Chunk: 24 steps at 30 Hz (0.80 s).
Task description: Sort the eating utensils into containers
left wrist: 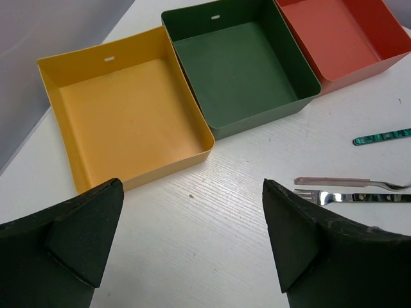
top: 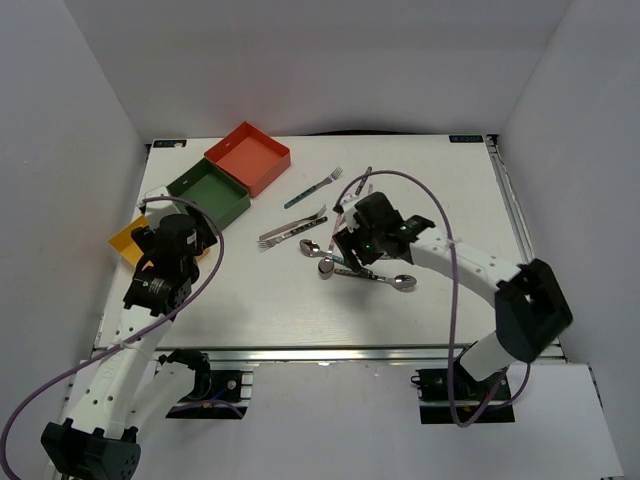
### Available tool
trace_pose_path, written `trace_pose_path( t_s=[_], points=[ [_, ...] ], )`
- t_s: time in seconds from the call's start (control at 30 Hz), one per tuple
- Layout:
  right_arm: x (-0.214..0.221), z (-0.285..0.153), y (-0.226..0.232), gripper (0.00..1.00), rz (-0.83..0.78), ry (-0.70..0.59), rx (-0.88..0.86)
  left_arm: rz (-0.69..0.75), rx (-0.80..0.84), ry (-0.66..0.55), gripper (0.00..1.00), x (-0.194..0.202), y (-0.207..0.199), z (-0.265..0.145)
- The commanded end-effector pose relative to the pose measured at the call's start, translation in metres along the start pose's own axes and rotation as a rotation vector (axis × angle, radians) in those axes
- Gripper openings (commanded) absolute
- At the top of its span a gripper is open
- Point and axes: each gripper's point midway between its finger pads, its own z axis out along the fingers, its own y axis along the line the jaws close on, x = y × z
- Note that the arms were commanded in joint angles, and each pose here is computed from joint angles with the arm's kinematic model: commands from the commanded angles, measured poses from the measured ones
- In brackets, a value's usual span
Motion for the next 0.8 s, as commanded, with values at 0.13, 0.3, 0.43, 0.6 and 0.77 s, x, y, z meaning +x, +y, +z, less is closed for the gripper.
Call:
trace_pose_path(
  t_s=[0.13, 0.3, 0.43, 0.6, 0.77],
  points=[
    [0.026, 0.034, 0.003, 0.54, -0.227, 0.226, -0.068, 0.012, 0.005, 0.021, 0.98, 0.003, -0.003, 0.004],
    [0.045, 0.057, 0.005, 0.53, -0.25, 0.265, -0.084, 0.017, 0.011, 0.027, 0.98, 0.005, -0.005, 0.005],
    [0.058, 0.066, 0.006, 0.48, -0.25, 0.308, -0.095, 0.023, 0.01, 0.036, 0.98, 0.007, -0.006, 0.007],
    [0.072, 0.074, 0.007, 0.47, -0.241, 0.326, -0.104, 0.026, 0.012, 0.039, 0.98, 0.008, -0.007, 0.007],
    [0.088, 0.083, 0.004, 0.42, -0.244, 0.371, -0.091, 0.029, 0.012, 0.043, 0.98, 0.009, -0.007, 0.008]
  ],
)
